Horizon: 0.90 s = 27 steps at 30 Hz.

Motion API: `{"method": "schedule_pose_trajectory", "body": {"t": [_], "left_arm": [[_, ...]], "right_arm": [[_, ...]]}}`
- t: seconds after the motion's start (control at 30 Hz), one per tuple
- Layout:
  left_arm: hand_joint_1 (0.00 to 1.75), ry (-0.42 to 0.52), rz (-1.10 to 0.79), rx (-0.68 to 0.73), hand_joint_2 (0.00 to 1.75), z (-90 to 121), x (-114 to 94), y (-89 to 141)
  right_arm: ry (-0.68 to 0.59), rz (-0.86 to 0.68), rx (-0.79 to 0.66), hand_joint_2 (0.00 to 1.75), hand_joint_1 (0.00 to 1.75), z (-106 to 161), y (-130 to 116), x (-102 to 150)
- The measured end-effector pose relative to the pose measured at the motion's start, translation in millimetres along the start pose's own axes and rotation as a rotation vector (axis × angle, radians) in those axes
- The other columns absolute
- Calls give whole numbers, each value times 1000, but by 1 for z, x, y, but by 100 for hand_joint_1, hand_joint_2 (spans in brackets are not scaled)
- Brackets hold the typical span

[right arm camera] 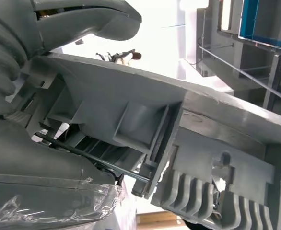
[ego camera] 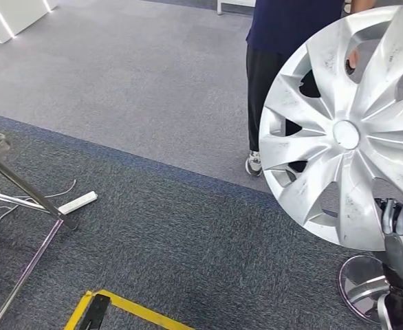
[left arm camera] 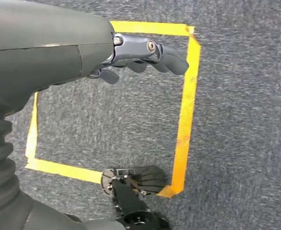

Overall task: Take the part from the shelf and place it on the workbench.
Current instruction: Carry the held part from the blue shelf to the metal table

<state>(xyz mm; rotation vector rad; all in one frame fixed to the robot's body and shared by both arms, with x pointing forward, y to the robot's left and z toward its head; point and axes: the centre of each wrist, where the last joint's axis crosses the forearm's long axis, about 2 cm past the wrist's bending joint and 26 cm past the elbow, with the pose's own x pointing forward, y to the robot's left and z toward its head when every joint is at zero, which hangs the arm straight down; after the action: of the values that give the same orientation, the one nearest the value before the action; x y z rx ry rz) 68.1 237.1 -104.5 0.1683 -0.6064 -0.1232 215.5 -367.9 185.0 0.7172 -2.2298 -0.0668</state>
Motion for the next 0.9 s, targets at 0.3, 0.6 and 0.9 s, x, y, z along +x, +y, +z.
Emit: {"method": "schedule_pose_trajectory", "body": {"t": [0.3, 0.6, 0.9], "left_arm": [[0, -3, -1, 2, 175, -1, 1, 1], [0, -5, -1, 2, 175, -2, 2, 3], [0, -7, -1, 0, 175, -2, 4, 1]], "right_arm": [[-4, 4, 2, 175, 175, -2, -1, 1], [-11, 9, 2, 175, 175, -4, -2, 2], [-10, 11, 1, 175, 175, -3, -3, 3]]}}
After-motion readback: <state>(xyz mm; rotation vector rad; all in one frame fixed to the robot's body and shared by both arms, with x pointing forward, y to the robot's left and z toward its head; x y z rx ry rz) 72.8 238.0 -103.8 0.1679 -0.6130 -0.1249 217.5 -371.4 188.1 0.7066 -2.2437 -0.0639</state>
